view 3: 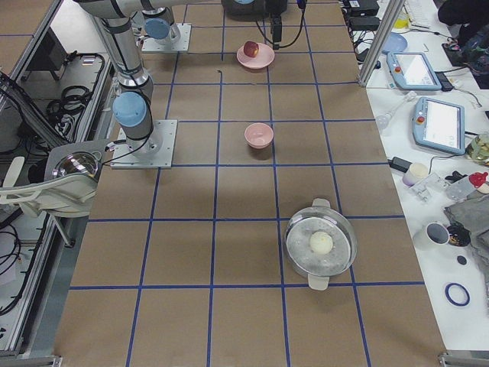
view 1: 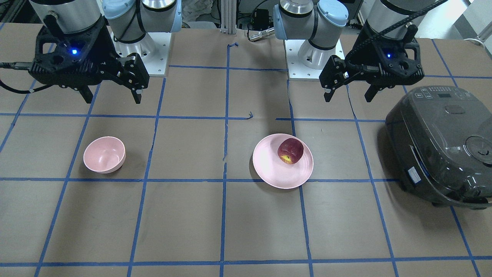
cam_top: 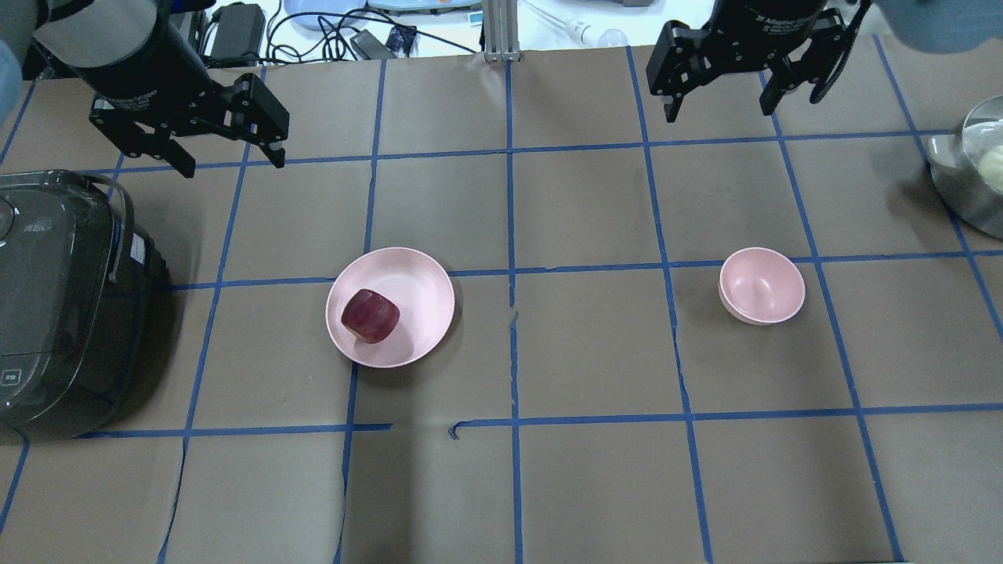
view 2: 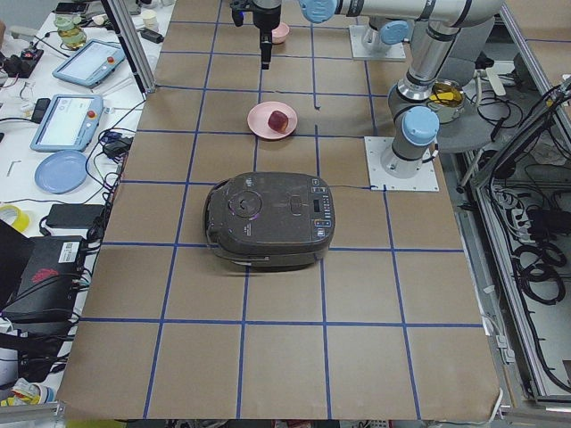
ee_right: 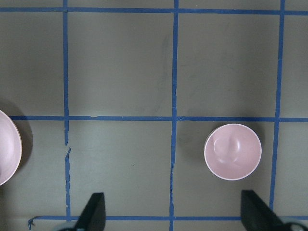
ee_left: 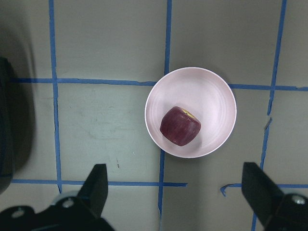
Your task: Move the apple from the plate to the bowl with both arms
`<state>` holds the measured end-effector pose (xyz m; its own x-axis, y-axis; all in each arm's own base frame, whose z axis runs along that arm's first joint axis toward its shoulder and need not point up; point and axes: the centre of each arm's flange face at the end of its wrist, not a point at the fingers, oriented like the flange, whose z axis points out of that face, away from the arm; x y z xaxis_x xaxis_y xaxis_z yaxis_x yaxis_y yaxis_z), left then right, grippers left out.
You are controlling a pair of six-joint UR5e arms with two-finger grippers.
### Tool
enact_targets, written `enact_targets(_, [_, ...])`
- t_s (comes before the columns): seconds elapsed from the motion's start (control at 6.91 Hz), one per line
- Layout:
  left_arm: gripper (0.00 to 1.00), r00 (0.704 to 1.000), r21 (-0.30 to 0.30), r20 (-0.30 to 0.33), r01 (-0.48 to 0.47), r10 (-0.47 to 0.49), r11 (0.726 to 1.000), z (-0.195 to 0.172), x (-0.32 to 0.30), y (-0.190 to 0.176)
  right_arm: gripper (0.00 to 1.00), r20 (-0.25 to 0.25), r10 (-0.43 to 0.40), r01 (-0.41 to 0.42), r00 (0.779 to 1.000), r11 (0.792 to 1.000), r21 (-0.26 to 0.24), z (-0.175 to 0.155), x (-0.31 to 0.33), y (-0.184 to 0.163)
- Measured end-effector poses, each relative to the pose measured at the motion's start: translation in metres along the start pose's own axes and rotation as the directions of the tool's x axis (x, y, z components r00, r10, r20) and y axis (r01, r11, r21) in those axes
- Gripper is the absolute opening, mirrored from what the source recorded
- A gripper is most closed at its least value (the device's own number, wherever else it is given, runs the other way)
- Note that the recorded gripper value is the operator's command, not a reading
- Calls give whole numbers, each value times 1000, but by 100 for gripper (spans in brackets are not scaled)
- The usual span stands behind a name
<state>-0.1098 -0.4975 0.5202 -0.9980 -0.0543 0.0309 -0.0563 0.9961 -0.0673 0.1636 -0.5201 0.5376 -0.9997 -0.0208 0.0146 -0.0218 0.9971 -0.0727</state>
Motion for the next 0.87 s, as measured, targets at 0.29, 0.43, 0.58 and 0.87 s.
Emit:
enact_targets(0.29, [100, 1000, 5, -4, -1, 1, 1000, -2, 1, 1, 100, 4, -3, 3, 1000, 1000, 3, -1, -2, 2])
enact_targets(0.43, [100, 1000, 6, -5, -2, 2, 1000, -2, 2, 1, 100, 5, -5, 5, 1000, 1000, 4, 0, -3, 1])
enact_targets(0.58, [100, 1000, 3, -7, -1, 1, 1000, 0, 2, 0, 100, 6, -7, 7, 1000, 1000, 1, 3, -4, -1])
enact_targets(0.87, [100, 1000, -7, -10, 4, -4, 1000, 5, 3, 0, 100, 4, -7, 7, 1000, 1000, -14, 9, -4, -2])
